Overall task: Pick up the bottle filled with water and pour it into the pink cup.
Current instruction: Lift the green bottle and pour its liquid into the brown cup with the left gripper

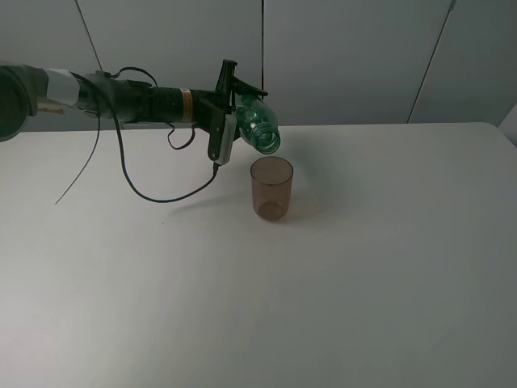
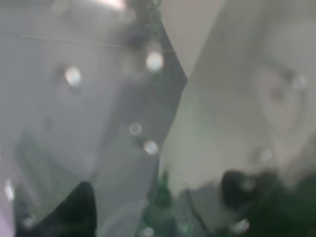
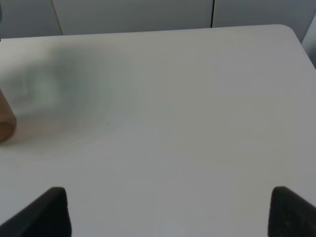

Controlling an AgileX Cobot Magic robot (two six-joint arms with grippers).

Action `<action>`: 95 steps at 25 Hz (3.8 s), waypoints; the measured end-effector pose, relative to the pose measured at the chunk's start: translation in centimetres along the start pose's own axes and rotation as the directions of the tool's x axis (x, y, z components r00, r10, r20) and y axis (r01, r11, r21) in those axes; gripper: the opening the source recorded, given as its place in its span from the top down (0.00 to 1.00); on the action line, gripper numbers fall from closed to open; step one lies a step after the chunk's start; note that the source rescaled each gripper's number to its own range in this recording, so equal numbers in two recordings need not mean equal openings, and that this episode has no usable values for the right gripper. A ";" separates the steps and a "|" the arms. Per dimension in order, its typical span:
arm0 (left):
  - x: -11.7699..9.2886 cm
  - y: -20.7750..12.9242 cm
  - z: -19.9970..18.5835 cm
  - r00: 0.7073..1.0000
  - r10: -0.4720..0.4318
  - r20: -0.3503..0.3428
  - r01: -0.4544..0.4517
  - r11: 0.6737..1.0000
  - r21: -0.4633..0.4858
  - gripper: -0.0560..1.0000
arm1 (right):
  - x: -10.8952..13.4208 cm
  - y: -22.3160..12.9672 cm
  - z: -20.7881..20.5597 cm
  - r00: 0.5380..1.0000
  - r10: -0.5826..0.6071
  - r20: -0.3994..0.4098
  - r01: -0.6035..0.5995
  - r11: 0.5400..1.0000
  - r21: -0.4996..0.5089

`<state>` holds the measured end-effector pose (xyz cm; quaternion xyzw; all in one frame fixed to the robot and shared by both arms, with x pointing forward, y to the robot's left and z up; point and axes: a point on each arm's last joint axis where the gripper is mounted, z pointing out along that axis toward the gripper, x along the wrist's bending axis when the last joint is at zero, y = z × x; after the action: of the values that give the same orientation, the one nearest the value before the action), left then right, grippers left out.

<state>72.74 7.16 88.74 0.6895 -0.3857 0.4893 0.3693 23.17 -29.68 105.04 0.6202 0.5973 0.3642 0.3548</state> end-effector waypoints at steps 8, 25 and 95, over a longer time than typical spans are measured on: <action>0.1 0.0 0.1 0.997 0.072 0.001 -0.072 0.997 0.009 0.95 | 0.0 0.0 0.0 1.000 0.000 0.000 0.000 1.000 0.000; 0.9 -0.2 0.3 0.978 0.208 -0.019 -0.208 0.978 0.028 0.95 | 0.0 0.0 0.0 1.000 0.000 0.000 0.000 1.000 0.000; 3.8 0.6 0.3 0.879 0.464 -0.110 -0.459 0.886 0.068 0.95 | 0.0 0.0 0.0 1.000 0.000 0.000 0.000 1.000 0.000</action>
<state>73.16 5.94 92.40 0.5535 -0.5054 0.6123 0.2517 23.17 -29.68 105.04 0.6202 0.5973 0.3642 0.3548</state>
